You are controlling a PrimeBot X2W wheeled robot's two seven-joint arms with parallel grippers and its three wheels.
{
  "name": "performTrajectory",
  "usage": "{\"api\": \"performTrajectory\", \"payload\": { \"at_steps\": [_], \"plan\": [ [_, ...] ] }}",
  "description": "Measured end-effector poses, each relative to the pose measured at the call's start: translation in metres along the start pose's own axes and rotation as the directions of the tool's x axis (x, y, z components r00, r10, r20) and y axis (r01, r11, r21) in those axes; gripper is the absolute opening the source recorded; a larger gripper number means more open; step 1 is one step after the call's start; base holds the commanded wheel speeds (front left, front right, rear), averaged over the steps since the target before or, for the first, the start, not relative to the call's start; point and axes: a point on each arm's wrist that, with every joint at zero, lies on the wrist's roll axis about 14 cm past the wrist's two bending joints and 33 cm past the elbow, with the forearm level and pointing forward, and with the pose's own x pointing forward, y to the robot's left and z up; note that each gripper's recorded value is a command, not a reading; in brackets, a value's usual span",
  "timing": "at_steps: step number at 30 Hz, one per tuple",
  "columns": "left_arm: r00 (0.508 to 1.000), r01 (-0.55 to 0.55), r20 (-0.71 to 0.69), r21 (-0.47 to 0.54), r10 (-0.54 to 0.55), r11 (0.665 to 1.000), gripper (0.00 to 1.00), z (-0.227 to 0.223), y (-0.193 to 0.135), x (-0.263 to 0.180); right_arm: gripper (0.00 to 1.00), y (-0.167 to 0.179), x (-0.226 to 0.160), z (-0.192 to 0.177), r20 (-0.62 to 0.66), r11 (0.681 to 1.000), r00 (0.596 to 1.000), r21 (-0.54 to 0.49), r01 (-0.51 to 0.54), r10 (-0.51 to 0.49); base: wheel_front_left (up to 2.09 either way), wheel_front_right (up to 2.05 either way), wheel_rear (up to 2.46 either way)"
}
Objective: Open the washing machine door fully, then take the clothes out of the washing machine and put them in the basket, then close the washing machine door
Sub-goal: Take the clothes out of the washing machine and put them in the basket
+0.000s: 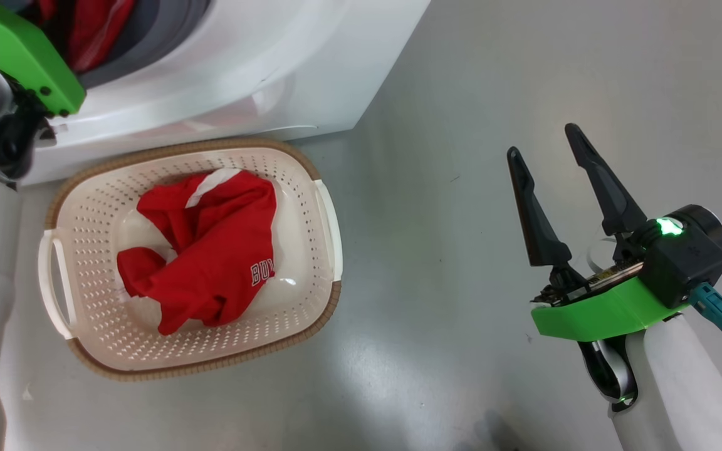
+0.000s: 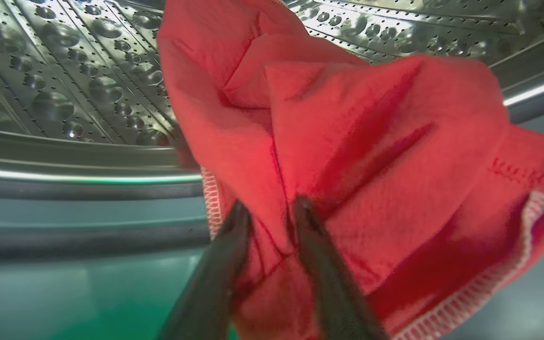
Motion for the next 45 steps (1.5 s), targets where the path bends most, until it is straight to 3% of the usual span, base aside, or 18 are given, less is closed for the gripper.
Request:
{"api": "performTrajectory", "payload": {
  "at_steps": [12,27,36,45],
  "plan": [
    [0.985,0.019,0.169,0.037,-0.025,0.999,0.0,0.036,-0.011,-0.016,1.0,0.008,0.001,0.004,0.009,1.0,1.0,0.011,-0.021,0.021,0.0,0.0,0.0],
    [0.899,-0.066,0.438,0.173,-0.017,0.983,0.0,0.067,0.0,-0.066,1.0,0.024,0.004,0.02,0.051,0.998,0.997,0.025,-0.061,0.059,0.0,0.0,0.0],
    [0.834,-0.08,0.552,0.156,-0.019,0.985,0.0,0.076,-0.009,-0.113,1.0,0.029,0.0,0.039,0.096,0.997,0.993,0.026,-0.071,0.068,0.0,0.0,0.0],
    [0.803,-0.087,0.596,0.131,-0.008,0.988,0.0,0.06,-0.016,-0.166,1.0,0.034,-0.016,0.053,0.12,0.997,0.99,0.036,-0.075,0.07,0.0,0.0,0.0]
  ]
}}
